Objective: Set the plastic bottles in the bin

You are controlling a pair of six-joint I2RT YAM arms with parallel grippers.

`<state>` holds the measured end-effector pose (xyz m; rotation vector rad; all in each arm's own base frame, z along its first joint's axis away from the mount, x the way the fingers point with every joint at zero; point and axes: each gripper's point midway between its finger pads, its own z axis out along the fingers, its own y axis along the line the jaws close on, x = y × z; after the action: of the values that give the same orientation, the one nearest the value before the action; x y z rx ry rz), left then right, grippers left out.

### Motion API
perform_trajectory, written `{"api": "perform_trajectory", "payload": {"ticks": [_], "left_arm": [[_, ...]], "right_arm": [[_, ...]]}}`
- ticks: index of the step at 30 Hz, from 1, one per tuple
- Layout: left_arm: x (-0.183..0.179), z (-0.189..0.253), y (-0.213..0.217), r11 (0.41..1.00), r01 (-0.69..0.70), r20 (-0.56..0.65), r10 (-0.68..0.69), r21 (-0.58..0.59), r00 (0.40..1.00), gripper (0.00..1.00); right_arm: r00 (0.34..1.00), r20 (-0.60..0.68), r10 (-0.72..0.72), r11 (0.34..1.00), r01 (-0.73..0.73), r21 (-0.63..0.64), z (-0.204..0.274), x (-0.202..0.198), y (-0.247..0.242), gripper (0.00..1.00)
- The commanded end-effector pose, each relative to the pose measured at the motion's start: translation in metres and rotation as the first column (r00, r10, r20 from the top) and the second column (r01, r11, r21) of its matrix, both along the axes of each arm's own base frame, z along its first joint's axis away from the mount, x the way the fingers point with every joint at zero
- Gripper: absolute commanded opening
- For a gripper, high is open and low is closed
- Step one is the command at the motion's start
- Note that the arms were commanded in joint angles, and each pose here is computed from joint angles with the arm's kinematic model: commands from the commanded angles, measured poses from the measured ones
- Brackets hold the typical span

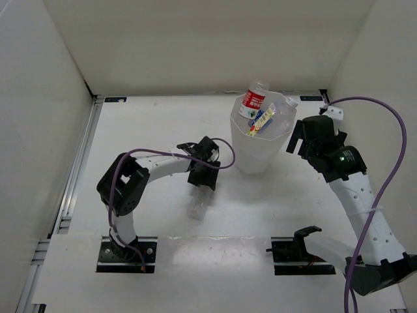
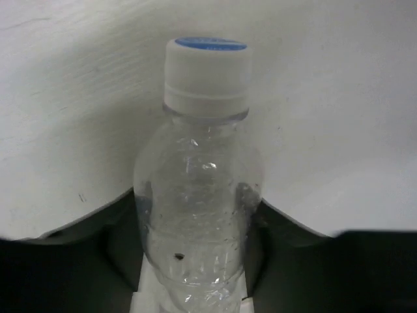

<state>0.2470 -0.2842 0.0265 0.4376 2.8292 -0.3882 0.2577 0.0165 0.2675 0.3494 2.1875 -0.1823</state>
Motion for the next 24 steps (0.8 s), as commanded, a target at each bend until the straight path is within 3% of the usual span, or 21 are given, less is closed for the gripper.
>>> {"api": "perform_trajectory", "payload": {"ticks": [1, 4, 8, 12, 16, 19, 20, 22, 23, 24], "left_arm": [[0.010, 0.018, 0.008, 0.999, -0.019, 0.039, 0.020, -0.035, 0.999, 0.53], [0.019, 0.040, 0.011, 0.996, -0.017, 0.073, 0.023, -0.083, 0.997, 0.15], [0.031, 0.090, 0.019, 0.993, -0.006, 0.176, 0.028, -0.122, 0.984, 0.12], [0.077, 0.166, 0.038, 0.989, -0.017, 0.400, 0.076, -0.150, 0.913, 0.10], [0.126, 0.251, 0.063, 0.979, -0.059, 0.584, 0.165, -0.196, 0.795, 0.10], [0.163, 0.327, 0.060, 0.962, -0.056, 0.700, 0.232, -0.265, 0.675, 0.10], [0.181, 0.371, 0.052, 0.947, -0.035, 0.750, 0.276, -0.320, 0.602, 0.10], [0.193, 0.413, 0.041, 0.927, 0.014, 0.785, 0.309, -0.375, 0.537, 0.10], [0.185, 0.468, 0.032, 0.898, 0.088, 0.819, 0.348, -0.430, 0.457, 0.10], [0.196, 0.470, 0.012, 0.889, 0.129, 0.823, 0.342, -0.440, 0.453, 0.10]], "right_arm": [[0.998, 0.069, -0.006, 1.000, 0.008, -0.022, 0.019, 0.013, -0.003, 0.99], [0.997, 0.078, 0.001, 1.000, 0.000, -0.011, 0.021, 0.021, 0.002, 0.99], [0.997, 0.078, 0.001, 1.000, -0.001, 0.004, 0.021, 0.027, 0.006, 0.99], [0.996, 0.085, -0.027, 0.999, 0.024, 0.028, 0.024, 0.032, 0.006, 0.99], [0.994, 0.104, -0.037, 0.998, 0.032, 0.048, 0.028, 0.035, 0.006, 0.99], [0.992, 0.115, -0.043, 0.997, 0.034, 0.073, 0.030, 0.036, 0.009, 0.99], [0.992, 0.115, -0.043, 0.997, 0.034, 0.073, 0.030, 0.036, 0.009, 0.99], [0.992, 0.116, -0.049, 0.996, 0.040, 0.081, 0.028, 0.034, 0.008, 0.99], [0.991, 0.118, -0.056, 0.995, 0.045, 0.090, 0.028, 0.035, 0.009, 0.99], [0.992, 0.115, -0.056, 0.995, 0.045, 0.089, 0.026, 0.032, 0.008, 0.99]]}}
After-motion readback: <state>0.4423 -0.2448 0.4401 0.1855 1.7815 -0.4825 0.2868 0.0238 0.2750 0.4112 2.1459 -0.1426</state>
